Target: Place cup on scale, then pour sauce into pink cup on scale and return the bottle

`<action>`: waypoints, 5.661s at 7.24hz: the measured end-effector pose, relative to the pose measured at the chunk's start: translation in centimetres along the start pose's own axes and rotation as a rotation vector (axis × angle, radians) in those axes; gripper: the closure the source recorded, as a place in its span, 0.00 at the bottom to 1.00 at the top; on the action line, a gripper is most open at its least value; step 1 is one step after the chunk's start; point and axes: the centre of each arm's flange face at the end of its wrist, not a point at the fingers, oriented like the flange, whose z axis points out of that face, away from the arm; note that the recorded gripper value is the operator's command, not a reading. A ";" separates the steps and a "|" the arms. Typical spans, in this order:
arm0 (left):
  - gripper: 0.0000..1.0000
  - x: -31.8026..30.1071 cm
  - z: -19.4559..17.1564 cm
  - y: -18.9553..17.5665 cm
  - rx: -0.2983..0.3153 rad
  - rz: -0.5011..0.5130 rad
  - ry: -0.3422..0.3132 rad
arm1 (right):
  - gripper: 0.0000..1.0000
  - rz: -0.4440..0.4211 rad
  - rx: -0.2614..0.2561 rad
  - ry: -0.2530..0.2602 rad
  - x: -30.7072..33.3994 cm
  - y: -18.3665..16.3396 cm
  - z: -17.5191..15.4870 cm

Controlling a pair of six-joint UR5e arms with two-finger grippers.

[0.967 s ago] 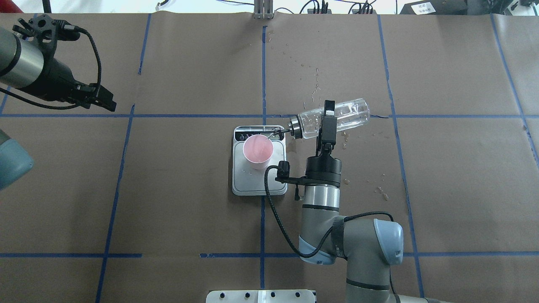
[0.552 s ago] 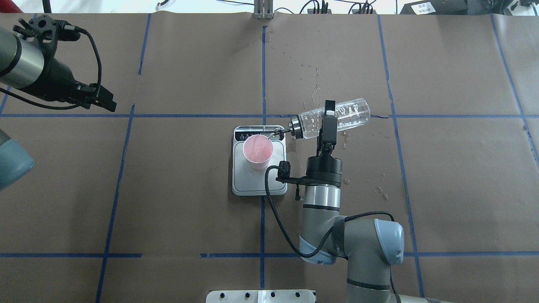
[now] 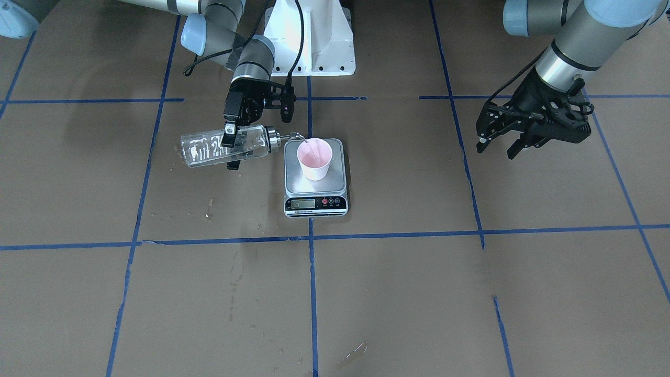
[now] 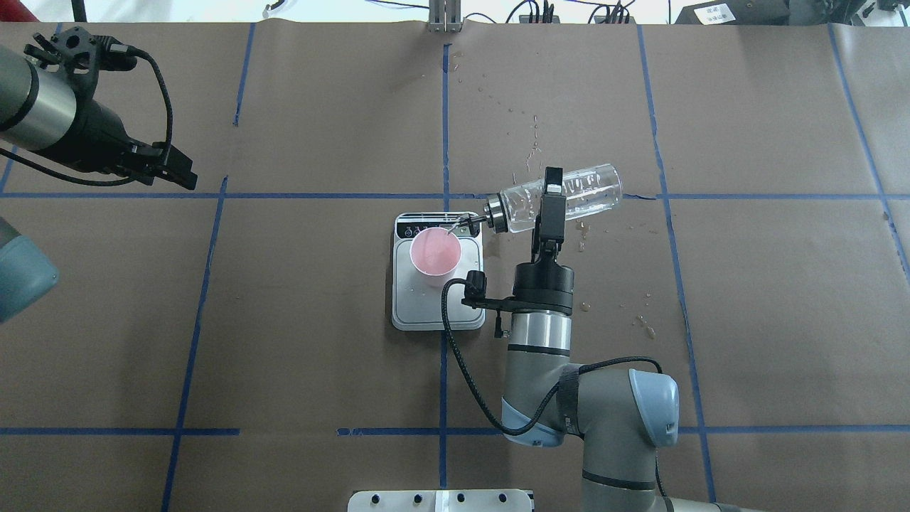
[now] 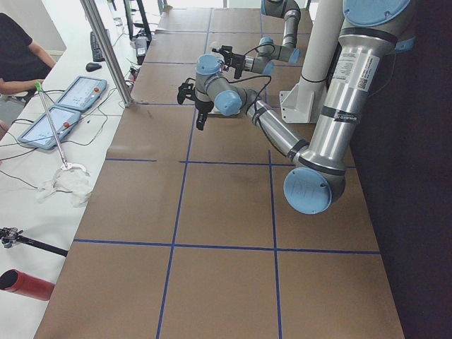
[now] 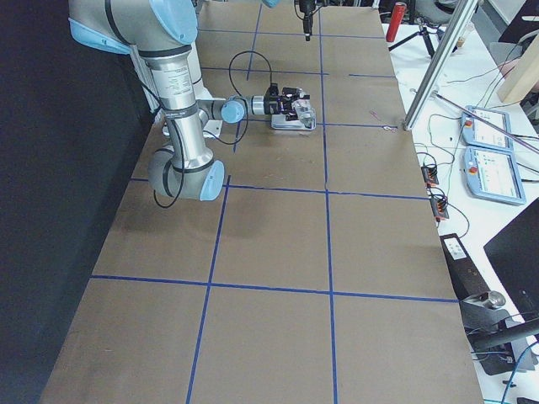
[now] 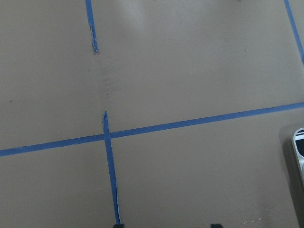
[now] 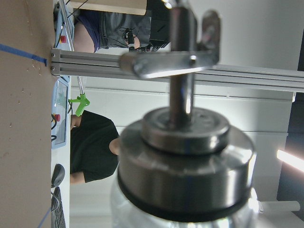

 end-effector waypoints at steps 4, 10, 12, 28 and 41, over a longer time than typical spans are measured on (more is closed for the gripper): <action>0.32 0.1 0.1 -0.1 -0.001 0.002 0.000 | 1.00 0.467 -0.017 -0.099 0.8 0.8 -1.2; 0.32 0.2 0.2 -0.2 -0.001 0.001 0.001 | 1.00 1.460 -0.061 -0.288 0.5 5.6 -3.6; 0.32 0.4 0.1 -0.3 0.003 -0.001 0.002 | 1.00 1.603 -0.069 -0.333 -0.5 10.8 -3.6; 0.31 0.4 -0.6 -0.3 0.045 0.003 -0.021 | 1.00 1.544 -0.293 -0.491 -6.5 25.6 2.2; 0.30 0.6 -0.7 -0.4 0.045 0.004 -0.019 | 0.01 1.556 -0.344 -0.505 -5.6 23.0 0.9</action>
